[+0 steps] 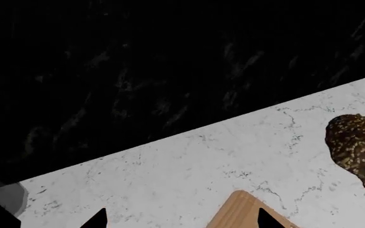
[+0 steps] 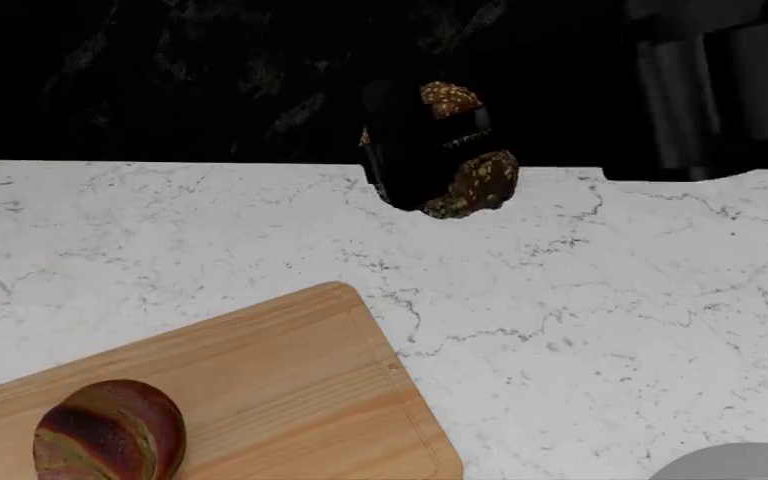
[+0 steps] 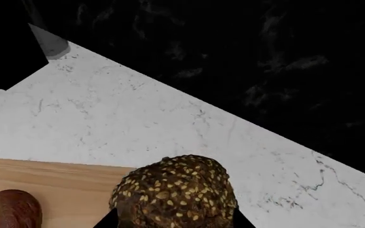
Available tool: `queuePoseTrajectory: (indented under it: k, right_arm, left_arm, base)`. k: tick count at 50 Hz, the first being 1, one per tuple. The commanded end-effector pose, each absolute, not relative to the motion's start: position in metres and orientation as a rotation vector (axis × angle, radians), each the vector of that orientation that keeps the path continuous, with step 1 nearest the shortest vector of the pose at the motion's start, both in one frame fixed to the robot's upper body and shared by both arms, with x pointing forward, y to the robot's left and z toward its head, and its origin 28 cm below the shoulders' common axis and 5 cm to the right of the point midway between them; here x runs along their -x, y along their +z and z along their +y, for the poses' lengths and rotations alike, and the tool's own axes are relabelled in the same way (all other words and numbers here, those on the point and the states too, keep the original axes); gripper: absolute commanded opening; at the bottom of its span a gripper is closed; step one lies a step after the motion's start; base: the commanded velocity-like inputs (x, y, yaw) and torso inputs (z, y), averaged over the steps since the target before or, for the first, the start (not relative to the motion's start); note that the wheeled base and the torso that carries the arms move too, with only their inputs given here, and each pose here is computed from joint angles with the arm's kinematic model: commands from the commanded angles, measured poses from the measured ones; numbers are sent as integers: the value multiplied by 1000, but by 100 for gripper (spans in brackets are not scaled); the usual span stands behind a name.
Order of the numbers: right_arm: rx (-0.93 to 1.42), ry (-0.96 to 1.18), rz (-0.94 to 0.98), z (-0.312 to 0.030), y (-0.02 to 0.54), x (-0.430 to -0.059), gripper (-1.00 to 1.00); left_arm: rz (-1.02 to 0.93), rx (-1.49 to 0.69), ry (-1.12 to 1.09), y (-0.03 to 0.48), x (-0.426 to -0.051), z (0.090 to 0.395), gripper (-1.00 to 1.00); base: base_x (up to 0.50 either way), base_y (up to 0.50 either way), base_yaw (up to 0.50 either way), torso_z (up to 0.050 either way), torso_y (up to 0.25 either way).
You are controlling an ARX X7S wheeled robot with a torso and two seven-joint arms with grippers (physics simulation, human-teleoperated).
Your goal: Place all breads on the cutting board.
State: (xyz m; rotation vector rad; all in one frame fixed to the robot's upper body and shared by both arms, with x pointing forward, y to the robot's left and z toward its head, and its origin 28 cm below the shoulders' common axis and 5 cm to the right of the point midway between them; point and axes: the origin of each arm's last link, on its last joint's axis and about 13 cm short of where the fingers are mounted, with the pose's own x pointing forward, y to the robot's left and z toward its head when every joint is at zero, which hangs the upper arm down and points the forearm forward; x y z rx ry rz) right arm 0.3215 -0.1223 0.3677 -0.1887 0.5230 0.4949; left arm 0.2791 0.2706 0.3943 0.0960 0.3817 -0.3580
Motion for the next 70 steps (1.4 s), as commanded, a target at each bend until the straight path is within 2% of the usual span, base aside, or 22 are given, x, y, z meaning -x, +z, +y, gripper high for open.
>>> queuePoseTrajectory:
  k: [1, 5, 13, 23, 66, 67, 70]
  right_arm:
    - [314, 585, 644, -87, 363, -350, -100]
    - [340, 609, 662, -76, 359, -356, -100]
    - [360, 670, 701, -57, 346, -363, -100]
    - [393, 726, 747, -42, 331, -370, -100]
    - [459, 867, 864, -28, 285, -358, -100]
    - [465, 868, 865, -28, 285, -358, 100]
    - [455, 873, 853, -27, 289, -358, 100]
  left_arm:
    - [325, -42, -351, 399, -281, 275, 100]
    - [333, 11, -383, 401, -281, 274, 100]
    - [347, -51, -353, 393, -285, 273, 100]
    - [338, -29, -365, 393, -287, 272, 100]
    - [329, -20, -351, 382, -291, 272, 100]
    - [330, -18, -351, 382, -291, 272, 100]
    - [330, -20, -349, 381, -291, 272, 100]
  base:
    - [0, 0, 0, 0, 0]
    - [0, 0, 0, 0, 0]
    - [0, 0, 0, 0, 0]
    - [0, 0, 0, 1, 0]
    - [0, 0, 0, 0, 0]
    - [0, 0, 0, 0, 0]
    - [0, 0, 0, 0, 0]
